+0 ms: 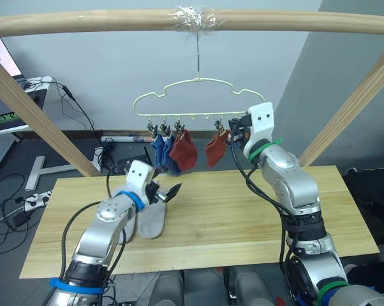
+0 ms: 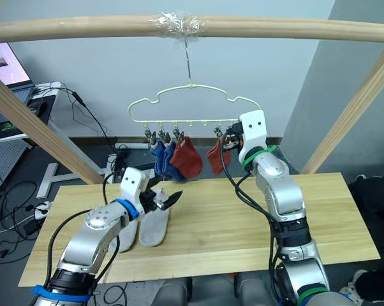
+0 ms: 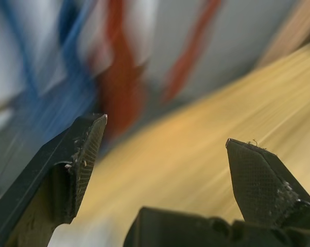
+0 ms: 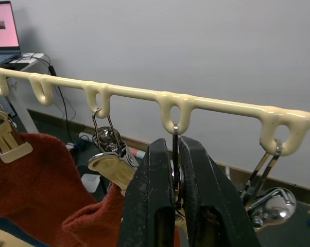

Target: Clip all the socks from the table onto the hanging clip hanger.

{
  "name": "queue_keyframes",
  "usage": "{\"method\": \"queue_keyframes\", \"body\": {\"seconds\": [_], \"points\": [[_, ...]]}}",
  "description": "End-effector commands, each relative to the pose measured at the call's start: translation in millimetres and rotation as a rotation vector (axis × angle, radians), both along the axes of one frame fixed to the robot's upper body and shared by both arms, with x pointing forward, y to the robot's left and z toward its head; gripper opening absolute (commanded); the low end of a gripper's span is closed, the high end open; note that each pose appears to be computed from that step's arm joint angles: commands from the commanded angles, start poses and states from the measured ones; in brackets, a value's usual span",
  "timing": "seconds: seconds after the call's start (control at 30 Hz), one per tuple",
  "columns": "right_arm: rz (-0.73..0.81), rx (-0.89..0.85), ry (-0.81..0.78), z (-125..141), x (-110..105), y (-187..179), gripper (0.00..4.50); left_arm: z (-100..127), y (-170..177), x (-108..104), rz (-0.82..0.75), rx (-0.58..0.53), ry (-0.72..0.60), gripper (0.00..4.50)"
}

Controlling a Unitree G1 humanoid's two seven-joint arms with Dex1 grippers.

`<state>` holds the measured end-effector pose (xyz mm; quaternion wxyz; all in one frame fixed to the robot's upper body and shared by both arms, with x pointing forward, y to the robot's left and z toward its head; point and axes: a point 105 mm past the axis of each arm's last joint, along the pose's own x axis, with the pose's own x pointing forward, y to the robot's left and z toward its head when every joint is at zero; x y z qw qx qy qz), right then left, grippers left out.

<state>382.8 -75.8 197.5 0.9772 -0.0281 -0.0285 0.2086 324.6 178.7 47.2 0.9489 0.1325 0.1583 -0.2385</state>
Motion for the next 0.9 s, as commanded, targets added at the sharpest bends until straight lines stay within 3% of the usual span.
{"method": "queue_keyframes", "body": {"seconds": [0.03,0.27,0.47,0.57,0.9], "points": [[0.000,0.007,-0.001,4,-5,-4,0.00,-9,15,6,0.090,0.028,0.006,4.37],[-0.033,0.004,0.012,4,-5,-8,0.00,-43,25,7,0.131,0.093,0.140,4.37],[-0.051,-0.003,0.014,5,-4,-12,0.00,-71,22,-12,0.120,0.009,0.337,4.37],[-0.055,-0.002,0.018,5,-3,-14,0.00,-72,15,-17,0.073,-0.024,0.369,3.84],[-0.044,-0.018,0.024,9,0,-23,0.00,-56,-28,-28,-0.184,-0.041,0.291,0.98]]}}
